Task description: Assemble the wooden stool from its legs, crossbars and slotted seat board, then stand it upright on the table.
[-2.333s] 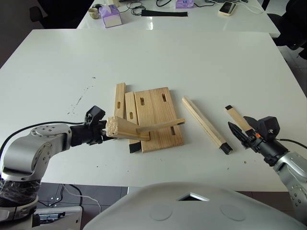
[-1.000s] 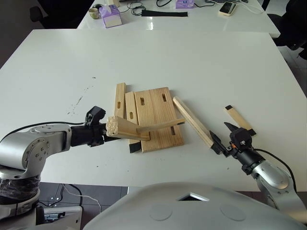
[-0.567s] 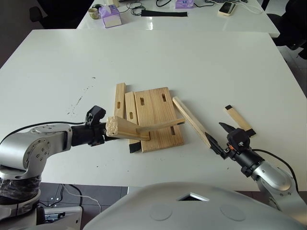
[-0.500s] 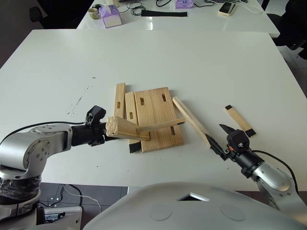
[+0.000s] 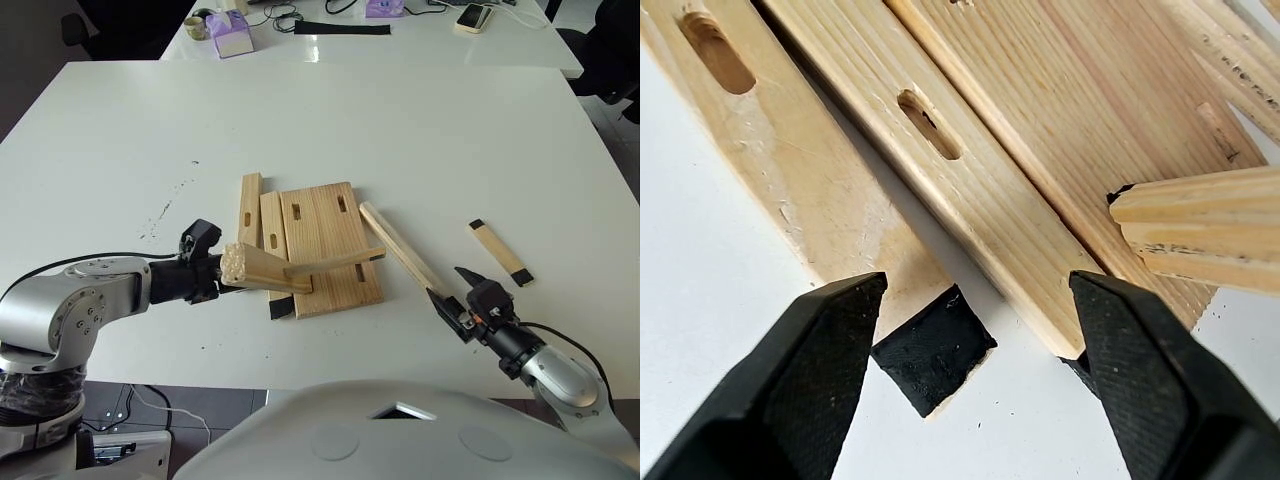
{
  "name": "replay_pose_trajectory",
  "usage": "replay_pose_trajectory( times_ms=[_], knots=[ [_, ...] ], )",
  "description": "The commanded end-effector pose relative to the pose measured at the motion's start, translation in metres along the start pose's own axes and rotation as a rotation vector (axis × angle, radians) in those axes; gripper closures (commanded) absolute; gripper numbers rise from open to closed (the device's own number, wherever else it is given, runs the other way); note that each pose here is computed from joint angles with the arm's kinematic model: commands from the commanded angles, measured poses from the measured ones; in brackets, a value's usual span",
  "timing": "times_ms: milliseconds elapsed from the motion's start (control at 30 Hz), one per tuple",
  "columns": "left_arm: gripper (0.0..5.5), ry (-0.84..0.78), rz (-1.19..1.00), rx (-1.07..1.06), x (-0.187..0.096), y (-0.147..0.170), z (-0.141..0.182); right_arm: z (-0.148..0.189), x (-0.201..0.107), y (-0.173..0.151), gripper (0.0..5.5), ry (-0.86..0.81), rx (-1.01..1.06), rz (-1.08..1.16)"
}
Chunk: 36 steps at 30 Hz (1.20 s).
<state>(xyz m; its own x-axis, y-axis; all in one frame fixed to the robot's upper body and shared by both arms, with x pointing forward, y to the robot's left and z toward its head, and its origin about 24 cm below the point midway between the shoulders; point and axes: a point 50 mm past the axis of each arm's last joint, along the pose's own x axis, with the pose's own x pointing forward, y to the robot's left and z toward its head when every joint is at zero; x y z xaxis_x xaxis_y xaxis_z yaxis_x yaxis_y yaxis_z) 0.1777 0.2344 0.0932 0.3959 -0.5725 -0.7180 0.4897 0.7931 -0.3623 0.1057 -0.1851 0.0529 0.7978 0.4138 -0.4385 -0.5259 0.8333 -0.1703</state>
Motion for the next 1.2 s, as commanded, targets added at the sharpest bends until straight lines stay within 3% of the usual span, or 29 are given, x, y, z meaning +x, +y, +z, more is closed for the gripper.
replay_pose_trajectory(
  times_ms=[33, 400, 800, 1200],
  knots=[
    [2.07, -0.005, 0.004, 0.009, -0.001, -0.001, 0.001, 0.008, -0.004, -0.006, 2.23, -0.033, -0.009, -0.02],
    [2.07, -0.005, -0.006, 0.029, -0.001, 0.0, 0.007, -0.007, -0.001, -0.003, 2.23, 0.018, -0.025, -0.03],
    [2.07, 0.008, -0.023, 0.05, 0.001, 0.0, 0.012, -0.045, 0.003, 0.05, 2.23, 0.123, -0.23, 0.159],
    [2.07, 0.036, 0.013, 0.02, -0.008, -0.001, 0.004, -0.027, 0.001, -0.007, 2.23, 0.06, -0.125, -0.142]
  ],
)
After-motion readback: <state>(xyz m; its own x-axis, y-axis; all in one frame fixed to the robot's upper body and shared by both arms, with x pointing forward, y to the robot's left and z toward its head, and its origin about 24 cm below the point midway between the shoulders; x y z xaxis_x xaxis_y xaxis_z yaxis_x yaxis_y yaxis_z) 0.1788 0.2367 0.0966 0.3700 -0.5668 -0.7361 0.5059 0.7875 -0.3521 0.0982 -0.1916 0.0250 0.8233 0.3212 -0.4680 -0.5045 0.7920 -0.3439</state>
